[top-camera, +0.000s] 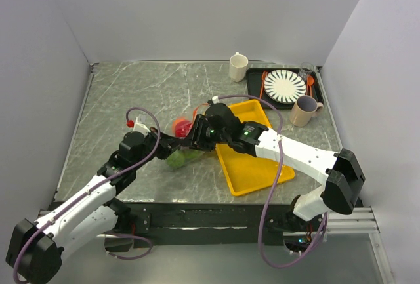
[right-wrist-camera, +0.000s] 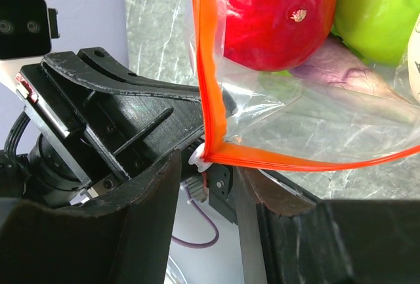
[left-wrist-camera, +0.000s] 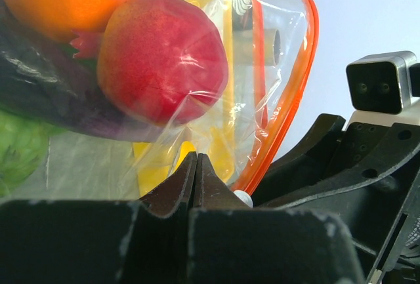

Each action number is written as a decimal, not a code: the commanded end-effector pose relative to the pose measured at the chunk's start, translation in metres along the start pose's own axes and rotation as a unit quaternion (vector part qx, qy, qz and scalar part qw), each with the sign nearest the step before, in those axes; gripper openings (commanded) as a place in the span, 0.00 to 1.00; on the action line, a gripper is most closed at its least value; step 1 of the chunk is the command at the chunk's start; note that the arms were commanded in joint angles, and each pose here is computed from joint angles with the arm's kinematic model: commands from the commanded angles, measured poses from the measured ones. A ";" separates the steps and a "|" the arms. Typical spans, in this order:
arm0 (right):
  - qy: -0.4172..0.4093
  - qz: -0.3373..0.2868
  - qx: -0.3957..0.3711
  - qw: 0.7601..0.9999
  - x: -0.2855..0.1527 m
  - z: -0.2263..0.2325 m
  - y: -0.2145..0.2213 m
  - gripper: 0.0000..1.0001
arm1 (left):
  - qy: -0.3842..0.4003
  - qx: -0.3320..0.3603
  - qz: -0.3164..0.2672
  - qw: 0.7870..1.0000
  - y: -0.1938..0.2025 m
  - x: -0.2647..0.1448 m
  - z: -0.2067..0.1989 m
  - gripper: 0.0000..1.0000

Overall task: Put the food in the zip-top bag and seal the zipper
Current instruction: Zip the zipper food storage bag at the center of the board.

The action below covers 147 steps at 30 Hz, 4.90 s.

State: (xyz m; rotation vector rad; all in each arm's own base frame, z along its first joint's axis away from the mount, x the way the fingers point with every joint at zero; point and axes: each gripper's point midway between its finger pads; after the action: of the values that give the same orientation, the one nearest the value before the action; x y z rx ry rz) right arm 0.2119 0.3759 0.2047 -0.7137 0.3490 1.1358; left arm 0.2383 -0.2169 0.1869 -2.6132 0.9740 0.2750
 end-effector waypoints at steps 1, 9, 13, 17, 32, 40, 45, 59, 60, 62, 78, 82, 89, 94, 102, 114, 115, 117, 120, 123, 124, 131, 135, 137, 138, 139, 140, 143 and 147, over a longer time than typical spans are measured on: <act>-0.012 -0.022 -0.003 1.000 -0.002 0.017 -0.013 0.45 | 0.042 0.019 -0.009 0.999 -0.004 -0.004 -0.017 0.01; -0.013 -0.043 0.004 0.999 -0.007 0.020 -0.024 0.42 | 0.045 0.030 -0.011 0.998 -0.001 -0.005 -0.008 0.01; -0.015 -0.046 0.013 0.999 -0.009 0.021 -0.026 0.43 | 0.041 0.041 -0.013 0.998 -0.001 -0.003 -0.003 0.01; -0.001 -0.043 0.017 0.999 -0.005 0.014 -0.024 0.43 | 0.045 0.054 -0.016 0.997 0.000 -0.002 -0.004 0.01; 0.010 -0.040 0.018 0.999 -0.002 0.009 -0.023 0.25 | 0.037 0.088 -0.024 0.995 0.006 0.001 -0.011 0.01; 0.009 -0.034 0.018 0.999 -0.003 0.003 -0.017 0.16 | 0.029 0.090 -0.025 0.995 0.005 0.000 -0.011 0.01; 0.003 -0.026 0.021 0.999 -0.002 -0.003 -0.010 0.29 | 0.035 0.086 -0.026 0.995 0.004 -0.001 -0.015 0.01; 0.003 -0.023 0.017 1.000 -0.003 -0.002 -0.009 0.04 | 0.032 0.084 -0.026 0.996 0.004 0.000 -0.015 0.01; 0.003 -0.023 0.018 1.000 -0.003 -0.002 -0.009 0.02 | 0.032 0.083 -0.026 0.996 0.004 -0.001 -0.015 0.01; -0.002 -0.030 0.019 0.999 -0.005 0.000 -0.012 0.02 | 0.031 0.082 -0.025 0.996 0.004 -0.001 -0.013 0.01; -0.027 -0.039 0.043 0.998 -0.006 0.002 -0.021 0.02 | 0.064 0.031 -0.025 0.997 0.008 -0.005 -0.016 0.28; -0.026 -0.040 0.044 0.998 -0.007 -0.001 -0.020 0.03 | 0.063 0.023 -0.021 0.997 0.010 -0.003 -0.016 0.13; -0.023 -0.046 0.046 0.998 -0.008 -0.004 -0.025 0.03 | 0.057 0.014 -0.026 0.998 0.008 -0.005 -0.013 0.01; -0.029 -0.061 0.047 0.997 -0.013 -0.002 -0.034 0.04 | 0.051 0.010 -0.028 0.998 0.008 -0.013 -0.008 0.11; -0.043 -0.063 0.047 0.996 -0.020 0.003 -0.035 0.04 | 0.078 -0.015 -0.033 0.996 0.008 -0.010 -0.011 0.77; -0.041 -0.071 0.048 0.995 -0.026 -0.003 -0.034 0.04 | 0.108 -0.093 -0.026 0.989 0.008 -0.008 -0.023 0.70; -0.043 -0.071 0.048 0.995 -0.025 -0.003 -0.033 0.04 | 0.103 -0.098 -0.025 0.990 0.009 -0.008 -0.021 0.71; -0.044 -0.072 0.048 0.995 -0.026 -0.002 -0.033 0.04 | 0.105 -0.123 -0.026 0.986 0.007 -0.014 -0.021 0.71; -0.042 -0.073 0.049 0.995 -0.025 -0.004 -0.034 0.05 | 0.095 -0.135 -0.041 0.985 0.002 -0.023 -0.019 0.74; -0.043 -0.073 0.048 0.995 -0.025 -0.003 -0.034 0.05 | 0.068 -0.128 -0.057 0.988 -0.004 -0.030 -0.016 0.75; -0.045 -0.075 0.047 0.995 -0.026 -0.001 -0.035 0.05 | 0.072 -0.129 -0.062 0.987 -0.006 -0.032 -0.019 0.76; -0.054 -0.078 0.048 0.994 -0.026 0.000 -0.035 0.05 | 0.098 -0.169 -0.012 0.981 0.013 -0.018 -0.015 0.67; -0.059 -0.082 0.046 0.994 -0.028 -0.001 -0.035 0.05 | 0.133 -0.204 0.003 0.970 0.014 -0.015 -0.024 0.66; -0.058 -0.082 0.045 0.994 -0.028 -0.002 -0.035 0.05 | 0.142 -0.207 0.006 0.968 0.014 -0.013 -0.028 0.66; -0.058 -0.082 0.043 0.994 -0.028 -0.002 -0.034 0.05 | 0.149 -0.210 0.011 0.966 0.015 -0.013 -0.032 0.66; -0.056 -0.081 0.044 0.994 -0.027 -0.004 -0.034 0.05 | 0.148 -0.213 0.014 0.966 0.016 -0.011 -0.031 0.65; -0.057 -0.079 0.044 0.994 -0.027 -0.004 -0.032 0.05 | 0.160 -0.215 0.017 0.963 0.015 -0.013 -0.036 0.65; -0.057 -0.080 0.042 0.994 -0.027 -0.005 -0.033 0.05 | 0.166 -0.224 0.025 0.960 0.017 -0.013 -0.040 0.65; -0.053 -0.078 0.040 0.995 -0.026 -0.006 -0.032 0.05 | 0.162 -0.225 0.025 0.960 0.017 -0.014 -0.039 0.67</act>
State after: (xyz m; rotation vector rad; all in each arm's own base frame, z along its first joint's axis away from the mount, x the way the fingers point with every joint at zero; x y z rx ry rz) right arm 0.2277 0.3474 0.2058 -0.6113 0.3123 1.0289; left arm 0.2238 -0.2326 0.1949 -3.0920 1.1283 0.2261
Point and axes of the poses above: each gripper's point midway between its finger pads, its own x axis out along the fingers, its own z axis along the line the jaws close on, y = z × x, and after that the axes turned 1 degree about -x, right-handed
